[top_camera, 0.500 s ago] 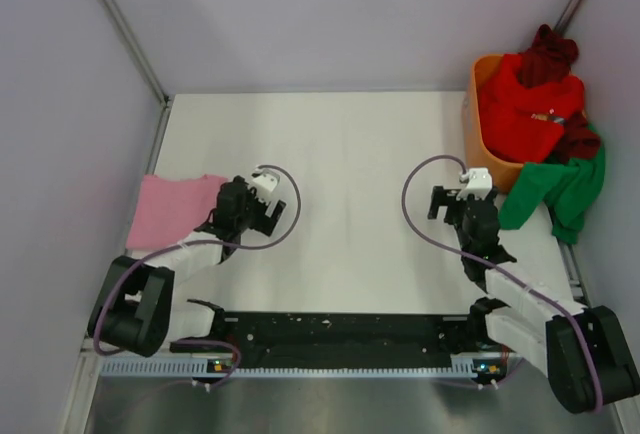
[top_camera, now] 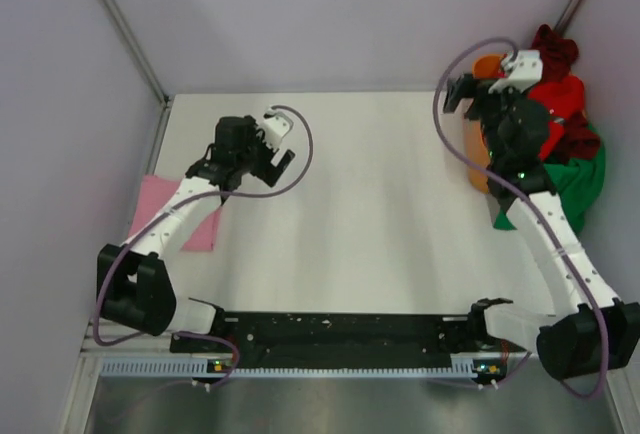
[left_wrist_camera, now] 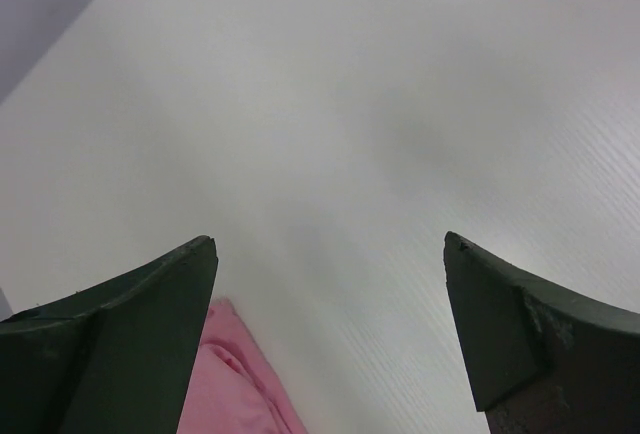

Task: Fold and stack the t-shirts
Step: Grab crumpled tshirt from bin with the right arm

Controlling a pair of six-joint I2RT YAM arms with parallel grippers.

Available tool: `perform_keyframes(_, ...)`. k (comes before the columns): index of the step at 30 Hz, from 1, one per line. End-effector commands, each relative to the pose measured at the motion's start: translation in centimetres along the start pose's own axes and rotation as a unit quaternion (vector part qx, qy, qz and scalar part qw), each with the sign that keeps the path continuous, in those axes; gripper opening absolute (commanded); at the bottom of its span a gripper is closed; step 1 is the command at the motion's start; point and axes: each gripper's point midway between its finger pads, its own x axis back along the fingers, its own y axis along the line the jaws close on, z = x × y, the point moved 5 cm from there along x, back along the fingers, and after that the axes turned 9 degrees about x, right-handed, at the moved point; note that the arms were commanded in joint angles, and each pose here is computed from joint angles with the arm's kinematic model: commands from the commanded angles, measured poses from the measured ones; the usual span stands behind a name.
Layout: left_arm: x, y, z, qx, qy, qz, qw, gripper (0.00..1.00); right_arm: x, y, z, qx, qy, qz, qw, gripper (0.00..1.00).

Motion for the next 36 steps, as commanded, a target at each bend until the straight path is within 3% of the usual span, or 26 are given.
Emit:
perform_keyframes(1, 0.5, 0.1, -1.3, -0.014, 0.045, 0.029, 0.998, 0.98, -2.5, -5.8, -1.5, 0.020, 0.097, 0.099, 0.990, 0.96)
perform_keyframes(6, -0.4, 0.5, -0.5, -0.007, 0.077, 0.022, 0.997, 0.96, -5.5, -14.6, 2.4, -0.066, 0.171, 0.212, 0.960, 0.81)
perform_keyframes(11, -0.8, 0.5, 0.8, -0.007, 0.102, 0.015, 0.995, 0.95, -7.2, -19.8, 6.9, -0.123, 0.230, 0.249, 0.933, 0.67)
perform_keyframes(17, -1.0, 0.7, 1.7, -0.012, 0.118, 0.008, 0.993, 0.94, -7.6, -23.2, 10.2, -0.066, 0.283, 0.294, 0.911, 0.69)
perform_keyframes(19, -1.2, 0.7, 2.1, -0.013, 0.122, 0.009, 0.992, 0.93, -8.6, -24.8, 10.8, -0.074, 0.283, 0.295, 0.909, 0.66)
perform_keyframes(22, -1.4, 0.4, 2.4, -0.014, 0.127, 0.018, 0.992, 0.93, -10.2, -26.1, 10.9, -0.072, 0.274, 0.309, 0.908, 0.47)
perform_keyframes(30, -2.0, 0.2, 3.1, -0.015, 0.148, 0.030, 0.988, 0.91, -12.7, -28.5, 12.0, -0.065, 0.275, 0.345, 0.895, 0.41)
perform_keyframes(32, -2.2, 0.1, 3.4, -0.014, 0.153, 0.036, 0.987, 0.90, -13.0, -28.7, 12.0, -0.064, 0.281, 0.344, 0.894, 0.29)
perform_keyframes(33, -2.2, 0.0, 3.4, -0.016, 0.154, 0.038, 0.987, 0.90, -13.1, -28.7, 12.1, -0.064, 0.282, 0.345, 0.893, 0.18)
perform_keyframes(34, -2.3, 0.0, 3.3, -0.015, 0.153, 0.039, 0.987, 0.90, -13.1, -28.8, 11.8, -0.064, 0.280, 0.346, 0.893, 0.00)
perform_keyframes(36, -2.4, 0.0, 3.6, -0.015, 0.158, 0.041, 0.986, 0.90, -13.1, -28.7, 11.1, -0.063, 0.272, 0.345, 0.896, 0.00)
